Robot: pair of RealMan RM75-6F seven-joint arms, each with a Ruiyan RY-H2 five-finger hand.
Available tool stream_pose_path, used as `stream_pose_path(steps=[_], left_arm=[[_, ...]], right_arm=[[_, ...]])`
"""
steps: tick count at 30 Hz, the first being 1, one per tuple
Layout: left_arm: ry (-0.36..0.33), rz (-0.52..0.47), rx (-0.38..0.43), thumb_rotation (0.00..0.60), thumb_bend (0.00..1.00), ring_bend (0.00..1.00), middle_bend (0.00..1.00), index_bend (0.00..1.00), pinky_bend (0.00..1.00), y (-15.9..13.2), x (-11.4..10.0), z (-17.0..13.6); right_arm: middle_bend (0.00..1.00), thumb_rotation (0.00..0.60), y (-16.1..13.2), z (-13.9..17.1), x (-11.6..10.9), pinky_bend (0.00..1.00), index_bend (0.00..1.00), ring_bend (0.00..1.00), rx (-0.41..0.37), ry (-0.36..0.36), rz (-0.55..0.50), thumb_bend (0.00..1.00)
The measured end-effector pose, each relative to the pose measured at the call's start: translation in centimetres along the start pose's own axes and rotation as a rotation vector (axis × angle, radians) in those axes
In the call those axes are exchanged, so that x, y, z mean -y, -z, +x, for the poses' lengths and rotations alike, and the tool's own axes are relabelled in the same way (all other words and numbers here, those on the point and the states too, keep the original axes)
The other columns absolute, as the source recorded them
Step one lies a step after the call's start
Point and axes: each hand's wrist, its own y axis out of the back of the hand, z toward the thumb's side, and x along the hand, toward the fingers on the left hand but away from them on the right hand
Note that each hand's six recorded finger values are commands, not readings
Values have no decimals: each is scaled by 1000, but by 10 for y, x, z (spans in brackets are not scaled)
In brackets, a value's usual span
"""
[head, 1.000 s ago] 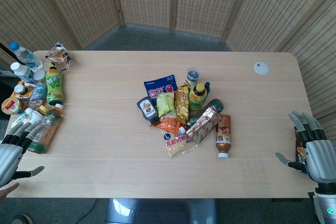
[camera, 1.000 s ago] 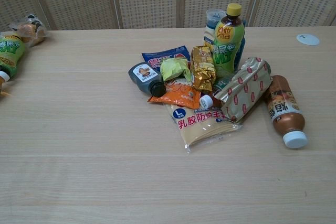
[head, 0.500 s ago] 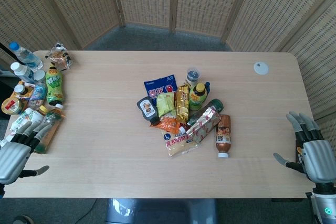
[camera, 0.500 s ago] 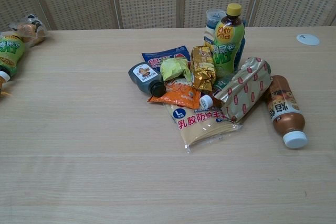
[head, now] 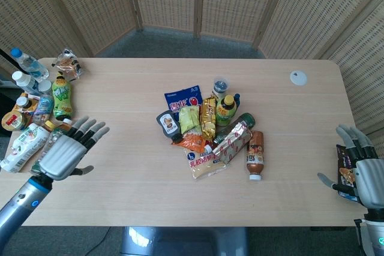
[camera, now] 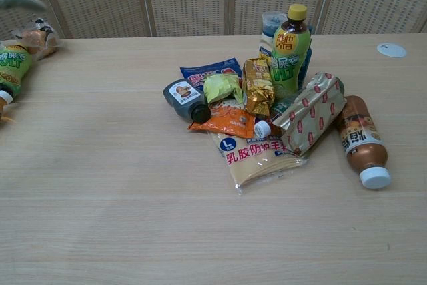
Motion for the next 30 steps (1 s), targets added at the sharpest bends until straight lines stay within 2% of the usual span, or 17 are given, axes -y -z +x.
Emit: stream_pose_path(steps=[8, 17, 26, 30], left_arm=[[26, 80, 70, 600, 0, 0, 0, 0, 0, -32, 23, 83], [77, 180, 86, 600, 0, 0, 0, 0, 0, -79, 58, 167], [145, 249, 40, 600, 0, 0, 0, 11, 0, -96, 94, 216], [163, 246, 22, 600, 0, 0, 0, 32, 0, -104, 106, 230]], right_arm=[[0, 600, 8, -3, 0, 0, 0, 0, 25, -6, -16, 0], [0, 600, 24, -8, 2, 0, 0, 0, 77, -19, -51, 0], [0, 600, 41, -11, 0, 0, 0, 0, 132, -18, -69, 0], [0, 600, 47, -12, -2, 0, 0, 0, 151, -13, -69, 0]])
